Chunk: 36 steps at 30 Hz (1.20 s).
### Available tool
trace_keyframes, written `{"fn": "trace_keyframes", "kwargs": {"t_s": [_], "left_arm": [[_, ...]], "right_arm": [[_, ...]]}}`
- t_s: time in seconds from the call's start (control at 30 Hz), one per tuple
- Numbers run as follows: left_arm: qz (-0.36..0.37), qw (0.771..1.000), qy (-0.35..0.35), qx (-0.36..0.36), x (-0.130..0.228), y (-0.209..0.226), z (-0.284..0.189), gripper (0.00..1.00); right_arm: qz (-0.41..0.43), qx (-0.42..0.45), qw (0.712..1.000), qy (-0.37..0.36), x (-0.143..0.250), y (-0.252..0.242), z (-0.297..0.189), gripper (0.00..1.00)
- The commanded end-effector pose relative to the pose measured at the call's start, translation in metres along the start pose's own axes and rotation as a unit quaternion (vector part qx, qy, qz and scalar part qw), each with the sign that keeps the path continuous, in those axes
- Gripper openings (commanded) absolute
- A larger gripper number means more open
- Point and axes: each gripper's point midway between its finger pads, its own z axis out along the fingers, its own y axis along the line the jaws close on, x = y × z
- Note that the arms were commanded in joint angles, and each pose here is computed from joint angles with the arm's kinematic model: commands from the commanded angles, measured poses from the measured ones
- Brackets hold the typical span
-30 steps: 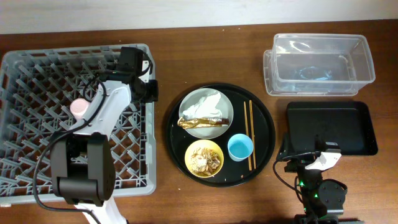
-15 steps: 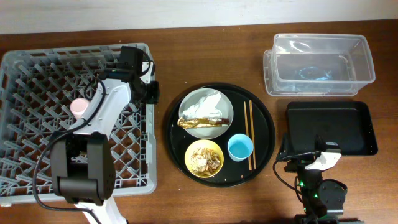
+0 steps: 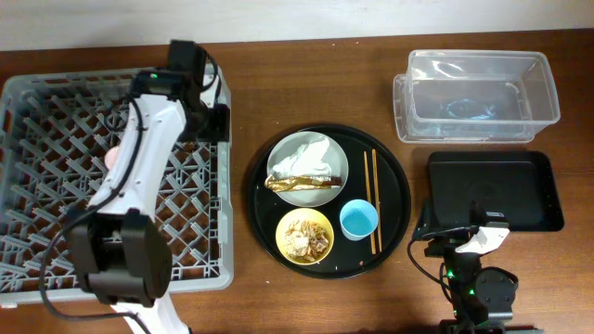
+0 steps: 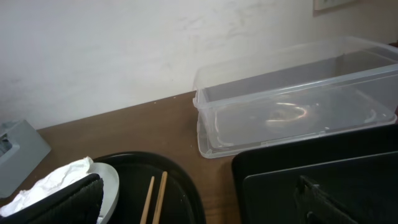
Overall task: Sort waste into correct bins and load items into the dishwasher rack
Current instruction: 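Release the pink cup and lift the left gripper away, then move the left gripper to the blue cup and grasp it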
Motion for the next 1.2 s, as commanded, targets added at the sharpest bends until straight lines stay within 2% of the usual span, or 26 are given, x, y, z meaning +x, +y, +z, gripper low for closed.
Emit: {"fn": "trace_keyframes", "kwargs": {"t_s": [0.0, 0.17, 0.33, 0.57, 0.7, 0.77, 0.97, 1.17], "left_arm": [[-0.004, 0.996, -0.017, 0.089, 0.004, -0.035, -0.057, 0.57], [0.006, 0.968, 0.040, 0.246, 0.036, -0.099, -0.084, 0.57], [0.028, 0.952, 0.093, 0.290, 0.065, -0.136, -0.094, 0.57], [0.124, 0.949, 0.127, 0.260, 0.107, -0.189, -0.087, 0.57], [0.199, 0.940, 0.129, 0.247, 0.139, -0.234, -0.063, 0.67], [0.207, 0.939, 0.128, 0.243, 0.150, -0.249, -0.052, 0.67], [0.275, 0.925, 0.095, 0.246, 0.179, -0.297, -0.037, 0.50], [0.320, 0.928, 0.056, 0.183, 0.186, -0.304, -0.030, 0.49]], "right_arm": [[-0.005, -0.001, 1.000, 0.002, 0.002, 0.001, 0.000, 0.99], [-0.005, -0.001, 1.000, 0.002, 0.002, 0.001, 0.000, 0.99], [-0.005, -0.001, 1.000, 0.002, 0.002, 0.001, 0.000, 0.99], [-0.005, -0.001, 1.000, 0.002, 0.002, 0.001, 0.000, 0.99], [-0.005, -0.001, 1.000, 0.002, 0.002, 0.001, 0.000, 0.99], [-0.005, -0.001, 1.000, 0.002, 0.002, 0.001, 0.000, 0.99], [-0.005, -0.001, 1.000, 0.002, 0.002, 0.001, 0.000, 0.99], [-0.005, -0.001, 1.000, 0.002, 0.002, 0.001, 0.000, 0.99]]}}
